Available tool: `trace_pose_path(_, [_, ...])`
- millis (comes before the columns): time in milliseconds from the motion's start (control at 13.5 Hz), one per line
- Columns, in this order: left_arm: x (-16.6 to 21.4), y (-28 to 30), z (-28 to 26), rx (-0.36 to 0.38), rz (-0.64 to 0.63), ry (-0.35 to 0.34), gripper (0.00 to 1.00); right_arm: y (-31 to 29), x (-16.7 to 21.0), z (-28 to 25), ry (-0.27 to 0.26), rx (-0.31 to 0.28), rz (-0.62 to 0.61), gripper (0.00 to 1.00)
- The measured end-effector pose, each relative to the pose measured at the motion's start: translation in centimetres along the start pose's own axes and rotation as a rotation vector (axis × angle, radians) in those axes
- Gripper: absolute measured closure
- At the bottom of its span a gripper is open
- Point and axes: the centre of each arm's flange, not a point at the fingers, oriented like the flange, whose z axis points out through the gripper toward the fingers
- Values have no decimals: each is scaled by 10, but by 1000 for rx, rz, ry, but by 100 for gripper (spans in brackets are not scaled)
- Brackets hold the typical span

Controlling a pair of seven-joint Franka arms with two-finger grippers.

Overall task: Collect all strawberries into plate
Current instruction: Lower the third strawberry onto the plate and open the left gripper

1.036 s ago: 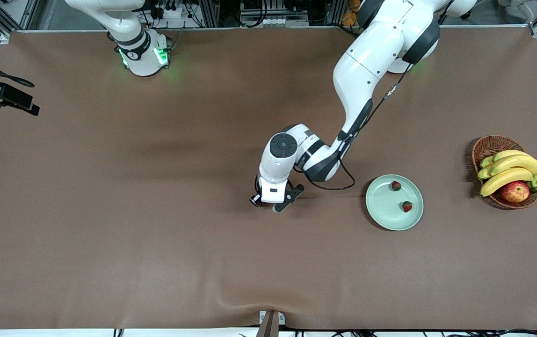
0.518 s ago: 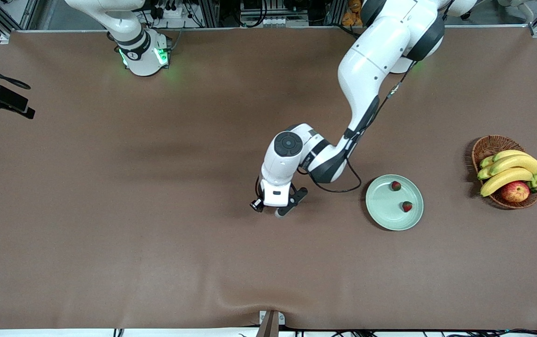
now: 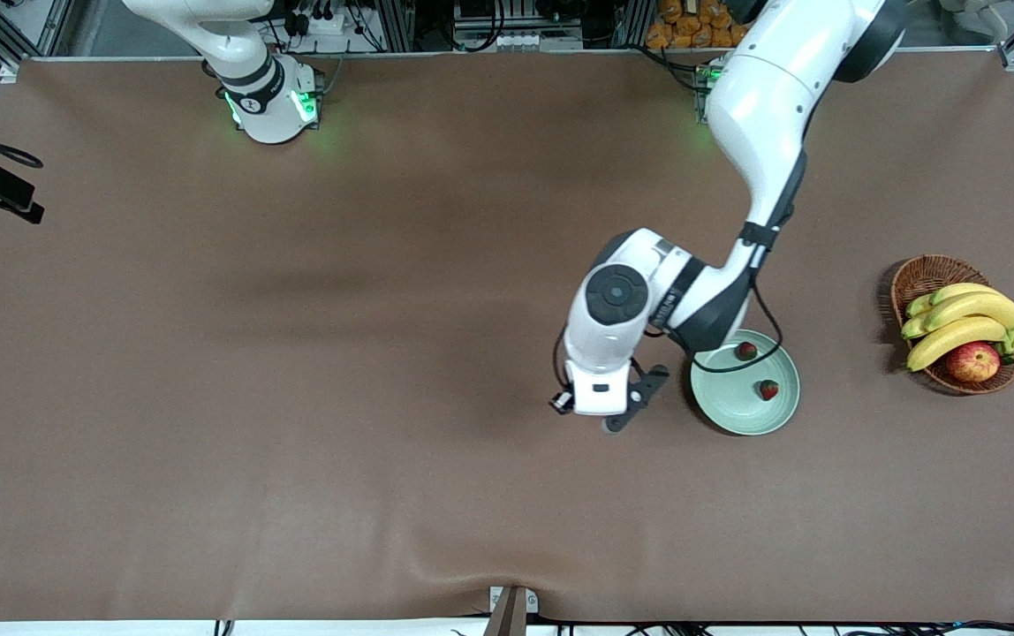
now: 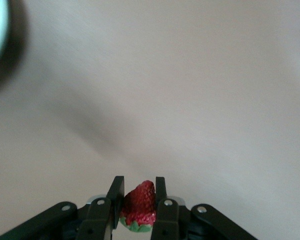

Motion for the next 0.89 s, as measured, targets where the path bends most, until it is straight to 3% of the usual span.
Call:
trace_pose_path(370, [63, -89, 27, 141, 136, -33, 70, -4, 5, -4, 45, 36, -3, 0])
trace_pose_path(888, [128, -164, 34, 179, 228, -53, 70, -5, 5, -1, 31, 41, -3, 0])
